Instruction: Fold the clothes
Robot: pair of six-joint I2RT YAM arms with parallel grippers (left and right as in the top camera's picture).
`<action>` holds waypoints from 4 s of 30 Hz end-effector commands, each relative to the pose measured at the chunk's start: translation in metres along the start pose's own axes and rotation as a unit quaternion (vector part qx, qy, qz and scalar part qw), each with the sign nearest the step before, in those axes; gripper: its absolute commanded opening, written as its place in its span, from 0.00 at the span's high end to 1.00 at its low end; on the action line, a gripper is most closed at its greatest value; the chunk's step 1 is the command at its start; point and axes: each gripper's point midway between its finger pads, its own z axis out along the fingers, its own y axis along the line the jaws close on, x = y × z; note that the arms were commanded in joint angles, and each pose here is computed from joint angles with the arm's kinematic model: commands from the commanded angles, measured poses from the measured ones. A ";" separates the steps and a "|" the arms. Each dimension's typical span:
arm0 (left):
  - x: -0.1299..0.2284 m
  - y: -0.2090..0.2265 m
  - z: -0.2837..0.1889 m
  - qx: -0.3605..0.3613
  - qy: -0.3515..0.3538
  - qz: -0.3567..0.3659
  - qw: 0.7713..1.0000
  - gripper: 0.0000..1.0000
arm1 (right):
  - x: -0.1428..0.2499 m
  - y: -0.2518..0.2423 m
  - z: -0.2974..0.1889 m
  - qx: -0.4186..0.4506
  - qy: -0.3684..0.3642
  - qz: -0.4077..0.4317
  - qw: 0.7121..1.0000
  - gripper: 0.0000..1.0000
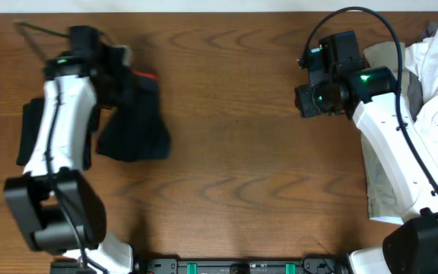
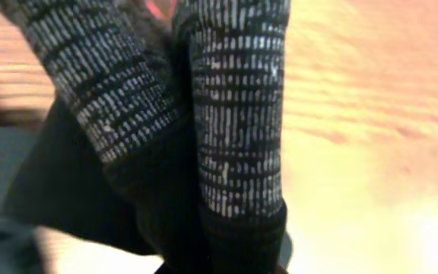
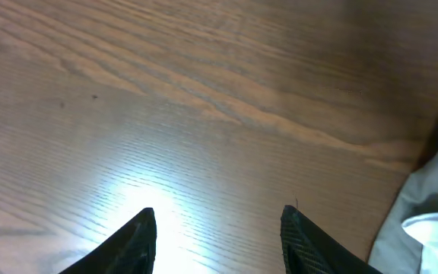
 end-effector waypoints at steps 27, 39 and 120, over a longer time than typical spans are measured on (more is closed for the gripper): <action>0.007 0.188 -0.048 -0.163 -0.079 -0.160 0.970 0.94 | 0.002 -0.007 -0.006 0.005 -0.003 0.012 1.000 0.48; 0.014 0.230 -0.065 -0.189 -0.107 -0.196 0.956 0.94 | 0.002 -0.007 -0.006 0.005 -0.002 0.012 1.000 0.48; 0.137 -0.113 -0.083 0.055 -0.162 0.123 0.978 0.02 | 0.143 -0.017 -0.084 0.020 -0.223 0.119 0.967 0.01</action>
